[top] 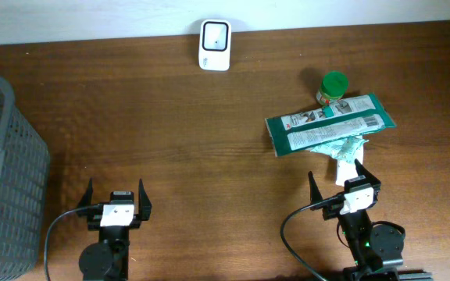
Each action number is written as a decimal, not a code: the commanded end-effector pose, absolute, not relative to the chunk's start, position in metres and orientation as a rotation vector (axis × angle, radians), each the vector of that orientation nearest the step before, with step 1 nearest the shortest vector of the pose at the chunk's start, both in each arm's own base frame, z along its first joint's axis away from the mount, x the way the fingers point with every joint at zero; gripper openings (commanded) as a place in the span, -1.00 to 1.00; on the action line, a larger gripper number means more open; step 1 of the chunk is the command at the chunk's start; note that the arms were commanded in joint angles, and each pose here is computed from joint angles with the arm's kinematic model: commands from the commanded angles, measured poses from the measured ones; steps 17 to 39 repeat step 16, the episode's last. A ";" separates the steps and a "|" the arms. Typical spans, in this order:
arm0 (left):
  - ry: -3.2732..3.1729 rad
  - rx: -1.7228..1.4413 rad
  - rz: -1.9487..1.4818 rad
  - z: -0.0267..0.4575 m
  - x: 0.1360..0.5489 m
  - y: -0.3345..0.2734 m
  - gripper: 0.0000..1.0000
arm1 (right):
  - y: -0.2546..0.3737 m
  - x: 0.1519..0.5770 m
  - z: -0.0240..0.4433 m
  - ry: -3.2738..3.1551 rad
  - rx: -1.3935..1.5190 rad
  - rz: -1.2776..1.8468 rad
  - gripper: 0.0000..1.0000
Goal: Scan the item barcode
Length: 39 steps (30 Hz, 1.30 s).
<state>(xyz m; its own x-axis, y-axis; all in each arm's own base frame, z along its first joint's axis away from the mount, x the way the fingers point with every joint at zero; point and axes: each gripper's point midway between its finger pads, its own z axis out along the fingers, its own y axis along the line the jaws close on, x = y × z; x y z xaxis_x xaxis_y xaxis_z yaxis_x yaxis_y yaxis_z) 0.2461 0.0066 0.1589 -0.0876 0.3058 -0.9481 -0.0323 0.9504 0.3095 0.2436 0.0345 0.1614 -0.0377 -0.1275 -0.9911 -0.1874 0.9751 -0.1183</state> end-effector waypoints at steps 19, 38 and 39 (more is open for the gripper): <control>1.634 0.217 0.299 0.159 0.246 0.007 0.98 | 0.036 0.243 0.159 1.618 -0.245 0.055 0.97; 1.634 0.217 0.299 0.159 0.246 0.007 0.98 | 0.036 0.243 0.159 1.618 -0.245 0.055 0.97; 1.634 0.217 0.299 0.159 0.246 0.007 0.98 | 0.036 0.243 0.159 1.618 -0.245 0.055 0.97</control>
